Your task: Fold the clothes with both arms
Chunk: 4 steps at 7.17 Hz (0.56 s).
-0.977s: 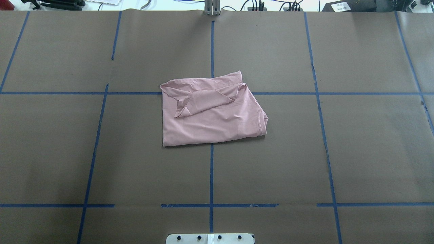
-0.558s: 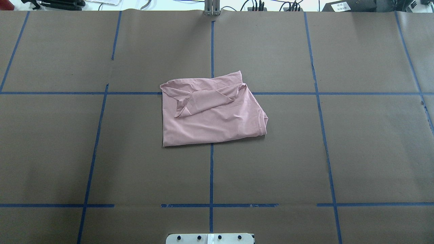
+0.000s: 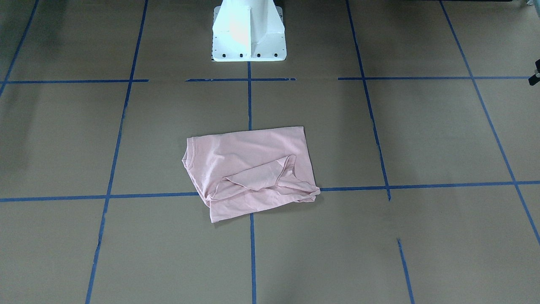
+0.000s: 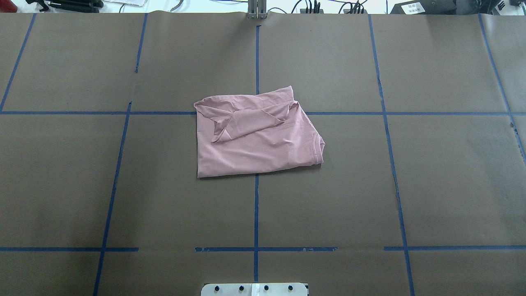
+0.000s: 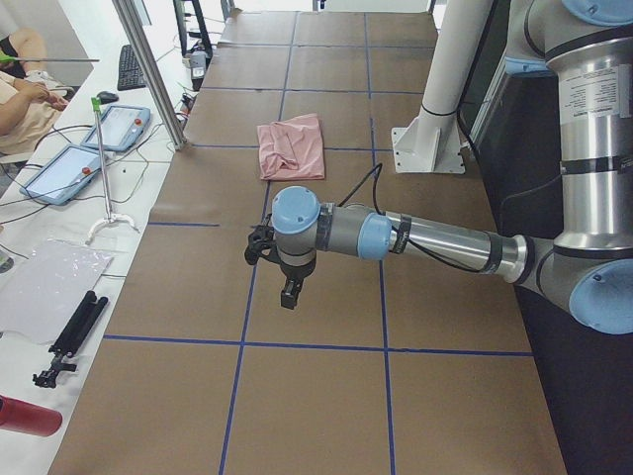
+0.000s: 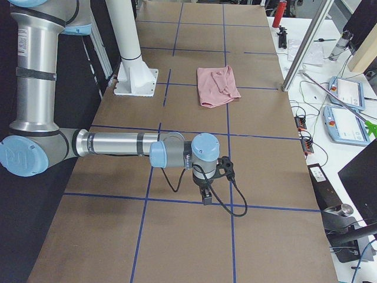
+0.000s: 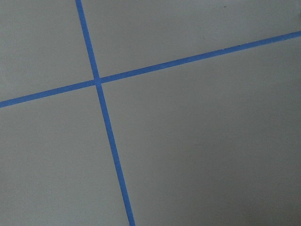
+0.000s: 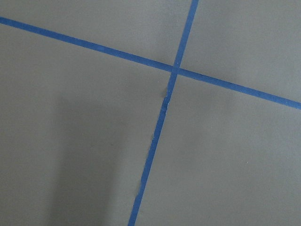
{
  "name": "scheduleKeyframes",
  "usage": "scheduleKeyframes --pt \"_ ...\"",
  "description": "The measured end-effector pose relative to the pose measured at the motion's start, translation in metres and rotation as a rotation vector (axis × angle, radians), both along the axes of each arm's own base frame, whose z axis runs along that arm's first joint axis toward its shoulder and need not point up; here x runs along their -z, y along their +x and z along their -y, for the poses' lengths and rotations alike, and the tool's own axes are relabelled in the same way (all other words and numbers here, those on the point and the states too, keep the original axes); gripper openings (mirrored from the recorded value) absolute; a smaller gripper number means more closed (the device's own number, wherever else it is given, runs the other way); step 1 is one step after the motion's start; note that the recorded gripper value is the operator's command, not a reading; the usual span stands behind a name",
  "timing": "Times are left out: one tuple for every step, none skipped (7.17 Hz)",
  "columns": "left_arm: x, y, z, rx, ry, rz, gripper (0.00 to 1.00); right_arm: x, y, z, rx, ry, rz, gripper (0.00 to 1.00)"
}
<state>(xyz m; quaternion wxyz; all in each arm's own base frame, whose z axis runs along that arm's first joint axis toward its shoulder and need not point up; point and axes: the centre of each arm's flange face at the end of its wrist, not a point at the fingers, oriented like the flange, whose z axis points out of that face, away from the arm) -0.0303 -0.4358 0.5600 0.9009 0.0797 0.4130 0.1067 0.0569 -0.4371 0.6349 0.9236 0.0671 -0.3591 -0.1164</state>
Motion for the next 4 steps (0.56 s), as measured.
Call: scheduleKeyframes --pt "0.002 0.0 0.003 -0.001 0.005 -0.002 1.0 0.006 0.0 -0.003 -0.001 0.009 0.006 1.0" --pt "0.004 0.001 0.004 -0.002 0.012 -0.003 1.0 0.009 0.0 -0.006 -0.001 0.014 0.008 1.0" --pt "0.01 0.0 0.004 -0.002 0.024 -0.004 1.0 0.009 0.0 -0.007 -0.001 0.015 0.008 1.0" --pt "0.02 0.0 0.003 -0.001 0.044 -0.003 1.0 0.009 0.0 -0.007 -0.001 0.016 0.008 1.0"
